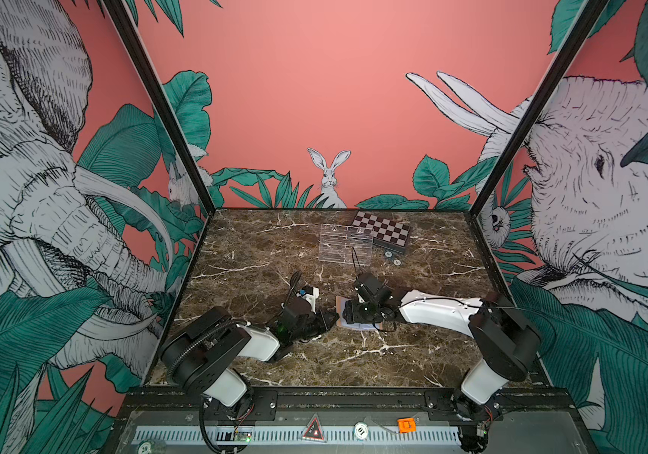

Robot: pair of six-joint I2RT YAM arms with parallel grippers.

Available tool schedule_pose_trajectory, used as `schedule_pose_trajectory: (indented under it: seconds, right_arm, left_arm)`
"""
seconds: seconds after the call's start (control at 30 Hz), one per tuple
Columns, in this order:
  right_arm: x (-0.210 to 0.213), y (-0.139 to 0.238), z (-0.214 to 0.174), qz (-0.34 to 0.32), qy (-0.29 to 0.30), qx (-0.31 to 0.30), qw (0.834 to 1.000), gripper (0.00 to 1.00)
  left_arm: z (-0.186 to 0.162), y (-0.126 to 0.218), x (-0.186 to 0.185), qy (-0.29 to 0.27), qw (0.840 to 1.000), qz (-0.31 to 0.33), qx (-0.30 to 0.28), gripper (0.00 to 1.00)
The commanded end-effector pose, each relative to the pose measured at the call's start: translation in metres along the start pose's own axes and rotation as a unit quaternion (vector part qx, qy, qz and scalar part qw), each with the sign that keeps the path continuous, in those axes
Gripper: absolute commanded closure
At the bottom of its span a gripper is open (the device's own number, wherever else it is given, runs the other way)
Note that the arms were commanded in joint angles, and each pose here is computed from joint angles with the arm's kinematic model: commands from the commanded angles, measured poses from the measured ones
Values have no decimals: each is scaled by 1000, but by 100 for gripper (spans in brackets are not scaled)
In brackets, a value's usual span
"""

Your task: Take the credit cards out of the card holder

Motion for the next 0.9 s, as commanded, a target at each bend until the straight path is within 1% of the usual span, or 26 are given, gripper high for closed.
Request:
schedule_pose_trajectory:
  seconds: [0.0, 0.1, 0.4, 0.7, 0.8, 0.87]
  right_arm:
    - [-3, -1, -2, -17, 8, 7, 1000, 32]
    - [-5, -3, -3, -21, 8, 11, 1000, 34]
    - [-14, 1, -8, -42, 4, 13, 999, 45]
    - [-21, 6, -8, -57, -2, 10, 998, 52]
    - [-32, 12, -10, -76, -13, 7, 997, 53]
    - [-48, 19, -14, -104, -34, 3, 994, 53]
  left_arm:
    - [1, 2, -5, -8, 1000, -11, -8, 100]
    - [1, 2, -5, -8, 1000, -12, -9, 100]
    - [1, 4, -5, -8, 1000, -11, -10, 100]
    - [1, 5, -5, -9, 1000, -10, -11, 100]
    - [1, 6, -6, -11, 1000, -11, -11, 100]
    - [1, 6, -6, -11, 1000, -11, -11, 100]
Point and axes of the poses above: each gripper's point midway between its finger pads, its own y axis back along the fingers, its own x axis along the line the jaws close on, z = x × y, the point moved 2 cm from there along y, back along the fingers, and after that the axes turned 13 degrees about y, right-handed, at the moved point
